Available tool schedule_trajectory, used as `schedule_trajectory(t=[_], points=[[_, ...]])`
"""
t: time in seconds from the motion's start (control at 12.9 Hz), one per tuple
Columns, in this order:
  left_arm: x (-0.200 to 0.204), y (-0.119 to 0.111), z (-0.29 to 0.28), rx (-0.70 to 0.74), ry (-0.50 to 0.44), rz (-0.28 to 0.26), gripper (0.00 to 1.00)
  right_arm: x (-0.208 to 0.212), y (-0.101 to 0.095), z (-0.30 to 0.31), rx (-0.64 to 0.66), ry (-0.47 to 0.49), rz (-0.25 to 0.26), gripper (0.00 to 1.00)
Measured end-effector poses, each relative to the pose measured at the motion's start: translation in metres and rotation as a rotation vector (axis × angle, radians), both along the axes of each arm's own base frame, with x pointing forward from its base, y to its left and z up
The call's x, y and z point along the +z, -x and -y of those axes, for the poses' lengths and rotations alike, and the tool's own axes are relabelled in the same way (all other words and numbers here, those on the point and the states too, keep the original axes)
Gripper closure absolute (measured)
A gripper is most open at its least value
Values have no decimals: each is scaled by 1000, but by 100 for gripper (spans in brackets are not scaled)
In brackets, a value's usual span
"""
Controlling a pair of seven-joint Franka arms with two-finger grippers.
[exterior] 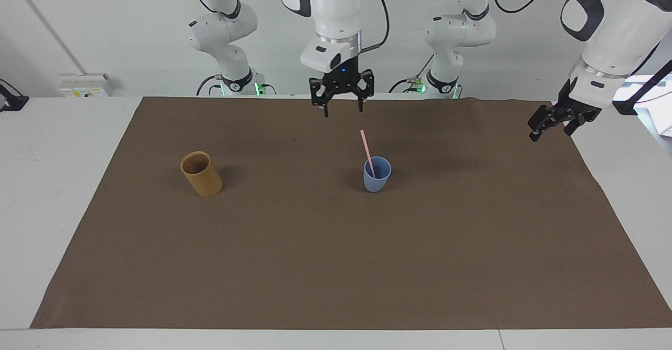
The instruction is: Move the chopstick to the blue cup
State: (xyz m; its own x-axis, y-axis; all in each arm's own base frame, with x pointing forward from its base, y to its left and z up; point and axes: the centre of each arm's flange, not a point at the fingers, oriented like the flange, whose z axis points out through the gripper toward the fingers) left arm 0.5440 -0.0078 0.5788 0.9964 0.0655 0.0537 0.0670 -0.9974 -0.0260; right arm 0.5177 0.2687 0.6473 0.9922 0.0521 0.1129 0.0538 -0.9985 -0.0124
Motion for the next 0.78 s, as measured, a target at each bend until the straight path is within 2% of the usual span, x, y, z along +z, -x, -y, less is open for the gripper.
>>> schedule_trajectory(t=[0.16,0.31,0.47,0.78], points=[[0,0,0,0,0,0,0,27,-10,112,-22,34,-45,0],[0,0,0,0,0,0,0,37,-10,193,-57,47,-88,0],[0,0,0,0,0,0,0,35,-9,226,-99,52,-126,0],[0,0,0,0,0,0,0,31,-10,260,-125,53,-149,0]])
